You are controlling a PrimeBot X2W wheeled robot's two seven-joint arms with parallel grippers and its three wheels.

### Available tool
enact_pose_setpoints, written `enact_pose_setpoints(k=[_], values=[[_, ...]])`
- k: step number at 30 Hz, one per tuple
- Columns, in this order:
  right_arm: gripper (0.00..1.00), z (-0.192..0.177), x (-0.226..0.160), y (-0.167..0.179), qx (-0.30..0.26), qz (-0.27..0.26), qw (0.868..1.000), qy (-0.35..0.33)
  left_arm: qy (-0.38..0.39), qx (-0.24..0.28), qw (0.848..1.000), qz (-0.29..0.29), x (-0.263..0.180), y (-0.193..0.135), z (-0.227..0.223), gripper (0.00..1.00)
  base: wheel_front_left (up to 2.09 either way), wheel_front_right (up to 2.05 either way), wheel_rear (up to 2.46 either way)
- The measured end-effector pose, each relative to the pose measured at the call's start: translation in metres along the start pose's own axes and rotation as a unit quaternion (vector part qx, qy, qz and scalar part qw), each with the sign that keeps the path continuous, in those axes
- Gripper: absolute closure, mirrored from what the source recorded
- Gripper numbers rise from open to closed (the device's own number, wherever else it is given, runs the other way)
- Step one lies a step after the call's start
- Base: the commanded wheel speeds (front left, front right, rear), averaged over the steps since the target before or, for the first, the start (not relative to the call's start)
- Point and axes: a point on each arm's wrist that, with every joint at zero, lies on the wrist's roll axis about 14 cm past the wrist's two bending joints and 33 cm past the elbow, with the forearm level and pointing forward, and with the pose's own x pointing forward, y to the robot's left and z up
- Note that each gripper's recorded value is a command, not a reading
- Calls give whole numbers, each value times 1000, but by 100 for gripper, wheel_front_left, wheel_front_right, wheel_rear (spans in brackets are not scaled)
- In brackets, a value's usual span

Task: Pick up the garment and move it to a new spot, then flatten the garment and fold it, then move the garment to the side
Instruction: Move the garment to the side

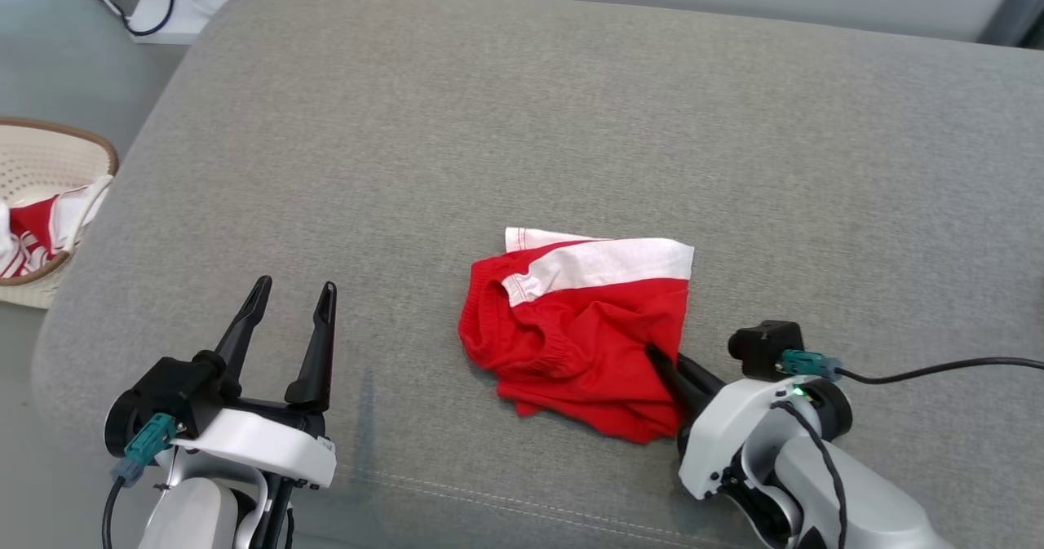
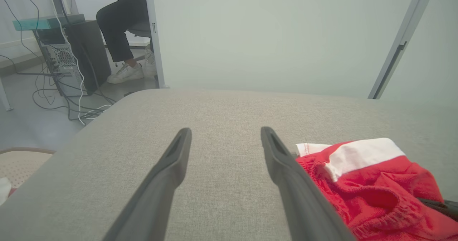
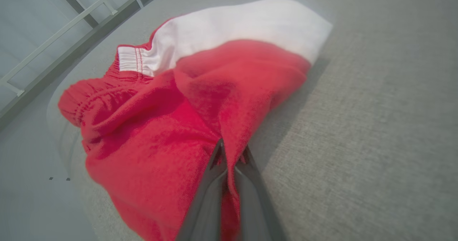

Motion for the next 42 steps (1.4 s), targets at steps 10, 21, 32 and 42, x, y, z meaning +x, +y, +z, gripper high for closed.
enact_pose_setpoints(k=[10, 21, 32, 42], values=[[100, 12, -42, -73, 15, -100, 994, -45, 6, -2, 998, -67, 27, -41, -7, 0, 0, 0, 0], [100, 4, -134, -140, 49, -244, 964, -97, 9, 3, 980, -200, 70, -127, -18, 0, 0, 0, 0], [100, 1, -189, -167, 32, -317, 941, -112, 29, -6, 961, -276, 86, -187, -36, 0, 0, 0, 0], [100, 84, -187, -181, -117, -278, 945, -123, 37, -12, 957, -289, 93, -199, -46, 0, 0, 0, 0]])
